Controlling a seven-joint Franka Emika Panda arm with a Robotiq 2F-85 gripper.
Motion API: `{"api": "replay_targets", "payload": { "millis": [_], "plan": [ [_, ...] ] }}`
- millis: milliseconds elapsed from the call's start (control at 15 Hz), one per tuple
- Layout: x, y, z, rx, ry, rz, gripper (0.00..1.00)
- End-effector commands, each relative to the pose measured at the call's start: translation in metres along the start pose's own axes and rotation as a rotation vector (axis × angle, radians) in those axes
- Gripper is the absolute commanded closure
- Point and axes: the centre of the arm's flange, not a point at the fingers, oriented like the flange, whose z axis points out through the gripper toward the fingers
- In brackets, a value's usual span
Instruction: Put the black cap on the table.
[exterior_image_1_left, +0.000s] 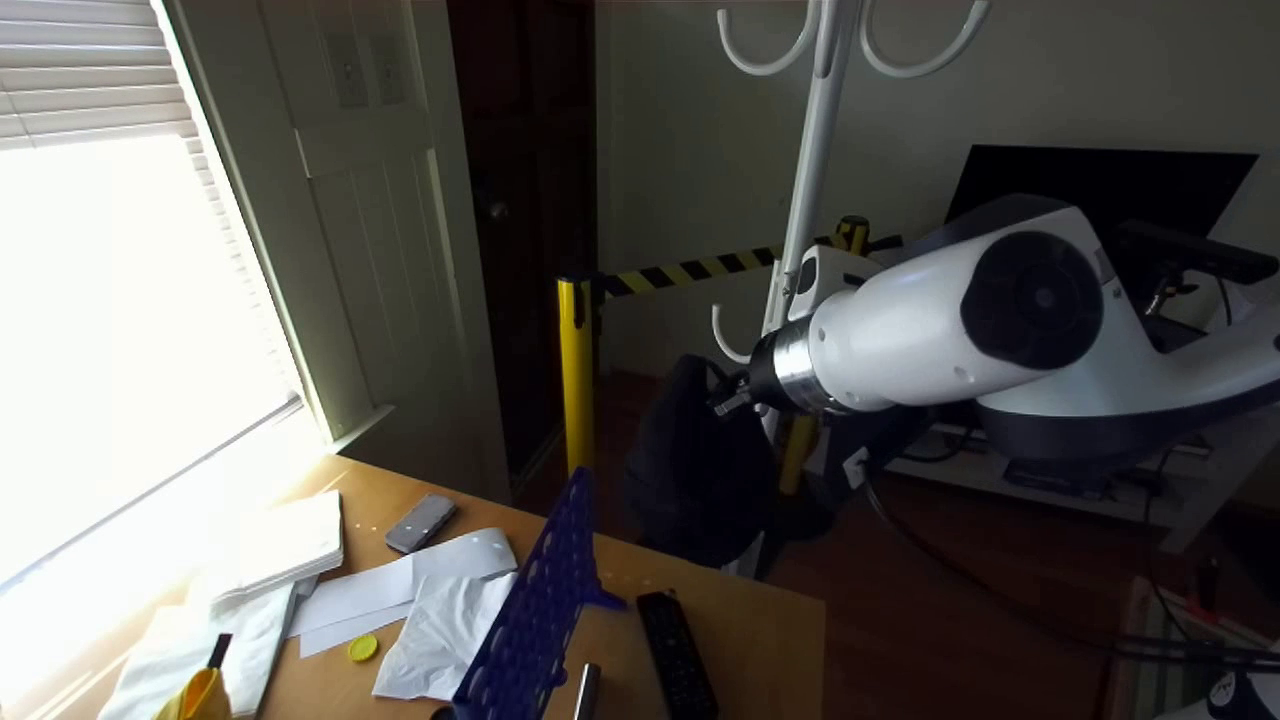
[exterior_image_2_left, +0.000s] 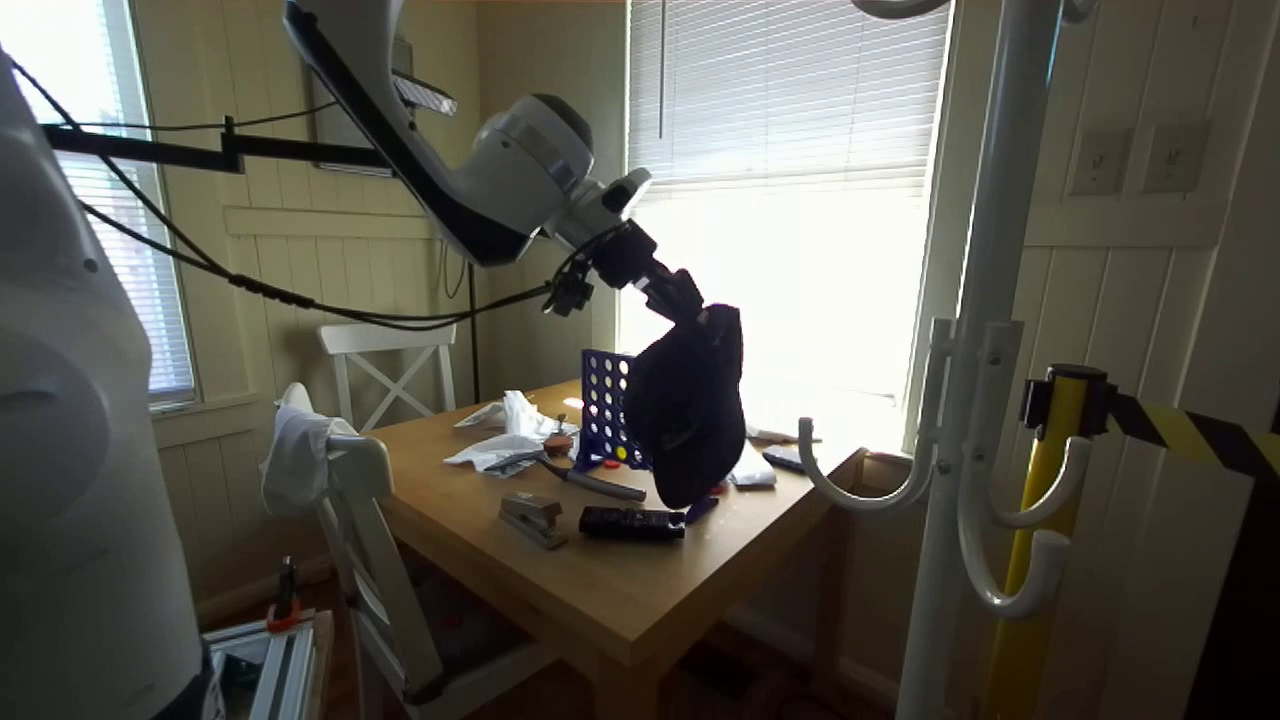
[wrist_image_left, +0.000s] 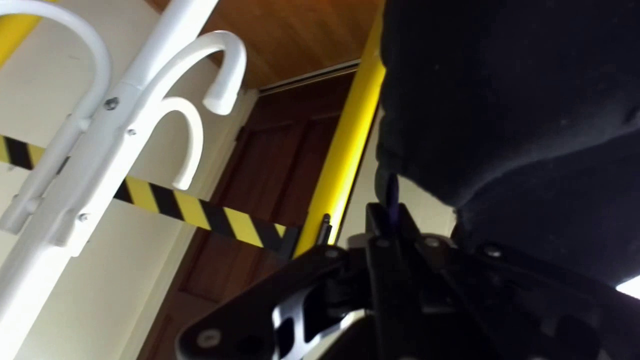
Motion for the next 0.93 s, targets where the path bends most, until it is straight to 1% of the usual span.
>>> {"api": "replay_targets", "payload": {
  "millis": [0, 267, 467, 667, 867],
  "plan": [
    [0.011, -0.003, -0.029, 0.171, -0.106, 0.007, 0.99],
    [0.006, -0.022, -0.028, 0.293, -0.271, 0.005, 0.99],
    [-0.003, -0.038, -0.035, 0.36, -0.361, -0.02, 0.99],
    [-0.009, -0.053, -0.042, 0.462, -0.413, -0.04, 0.99],
    [-0.011, -0.067, -0.046, 0.565, -0.446, -0.052, 0.99]
  ]
}}
